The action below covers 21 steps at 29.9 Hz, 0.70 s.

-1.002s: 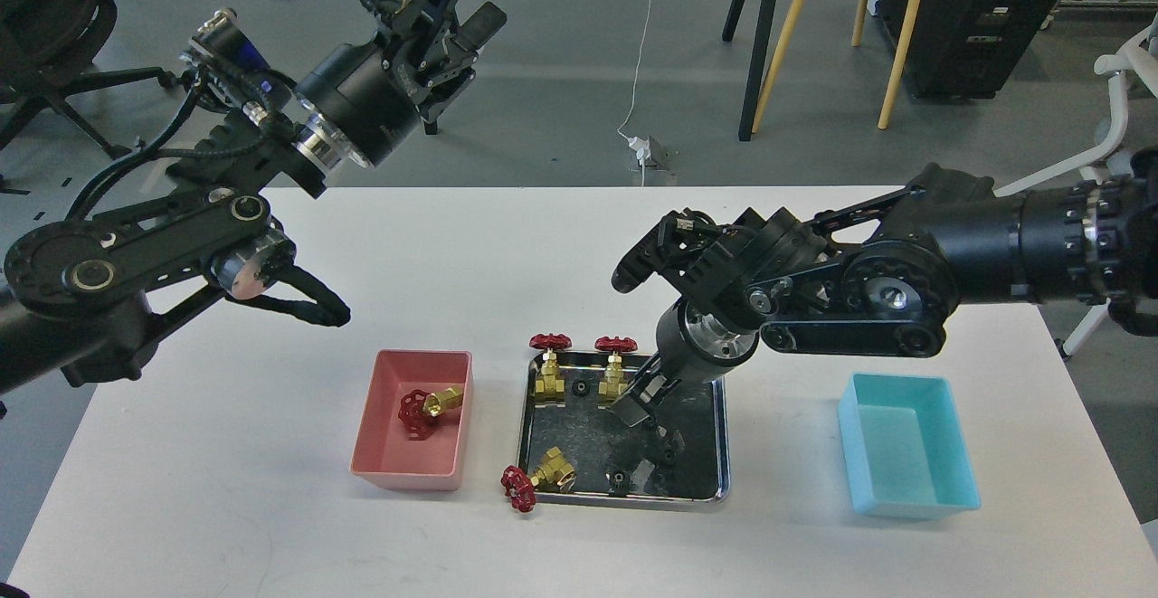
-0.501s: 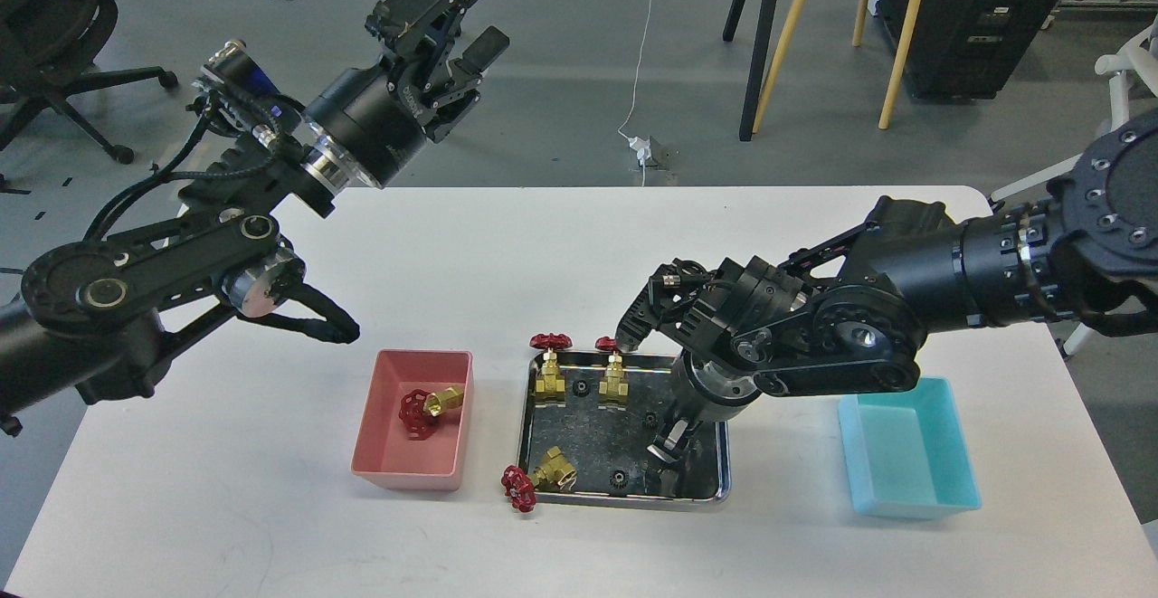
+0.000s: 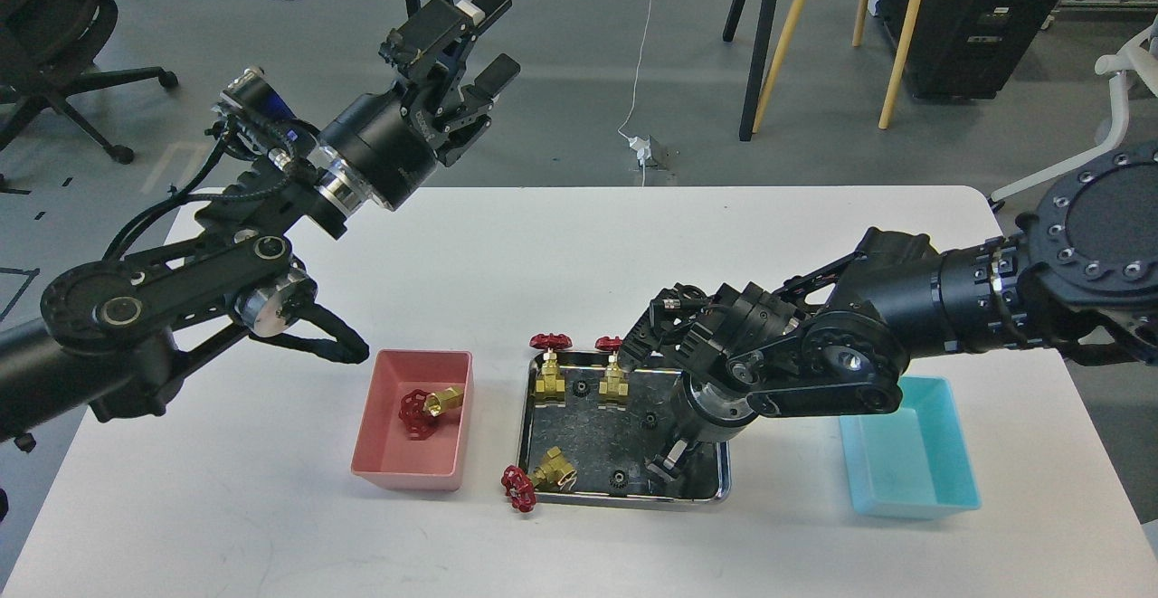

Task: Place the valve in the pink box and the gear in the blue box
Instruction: 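Lower the right gripper onto a dark gear on the tray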

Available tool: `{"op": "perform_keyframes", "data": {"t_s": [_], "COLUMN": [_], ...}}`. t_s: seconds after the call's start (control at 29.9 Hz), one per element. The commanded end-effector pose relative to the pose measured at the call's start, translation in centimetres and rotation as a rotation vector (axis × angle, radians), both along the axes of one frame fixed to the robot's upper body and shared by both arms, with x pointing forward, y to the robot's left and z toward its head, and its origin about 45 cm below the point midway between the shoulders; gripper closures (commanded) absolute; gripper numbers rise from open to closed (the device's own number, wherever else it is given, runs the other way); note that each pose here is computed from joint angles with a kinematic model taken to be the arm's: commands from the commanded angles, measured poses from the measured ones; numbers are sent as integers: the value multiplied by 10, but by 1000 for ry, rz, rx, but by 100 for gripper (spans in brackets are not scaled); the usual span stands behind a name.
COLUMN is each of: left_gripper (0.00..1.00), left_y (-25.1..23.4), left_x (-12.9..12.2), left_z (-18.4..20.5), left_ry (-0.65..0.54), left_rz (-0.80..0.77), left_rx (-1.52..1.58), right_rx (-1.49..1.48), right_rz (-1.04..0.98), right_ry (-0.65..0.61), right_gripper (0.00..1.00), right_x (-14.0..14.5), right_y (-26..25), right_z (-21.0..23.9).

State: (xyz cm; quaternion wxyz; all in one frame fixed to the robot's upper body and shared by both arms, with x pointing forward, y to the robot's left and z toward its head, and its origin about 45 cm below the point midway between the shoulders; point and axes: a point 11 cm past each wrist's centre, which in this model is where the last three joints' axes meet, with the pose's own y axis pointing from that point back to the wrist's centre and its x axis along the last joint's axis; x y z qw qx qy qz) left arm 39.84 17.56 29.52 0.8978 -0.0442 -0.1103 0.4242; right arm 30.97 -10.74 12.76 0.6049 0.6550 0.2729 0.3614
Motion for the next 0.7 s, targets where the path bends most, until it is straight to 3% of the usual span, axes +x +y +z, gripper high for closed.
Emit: {"op": "perform_keyframes", "data": {"t_s": [0.0,0.67], "left_gripper": [16,15], "left_y": [1,2], "left_x": [-1,-4], "left_z": [-3,-12], "left_ry": [7,28], "left_rz": [3,5], "left_rx": [2,-1], "right_rx": [-2,-1], "right_rz": [-4,-45], "right_ry": [11,-7], "right_gripper": [41,50], "right_x": [-3,8], "right_y": [-2,-7], "right_z": [-4,-7]}}
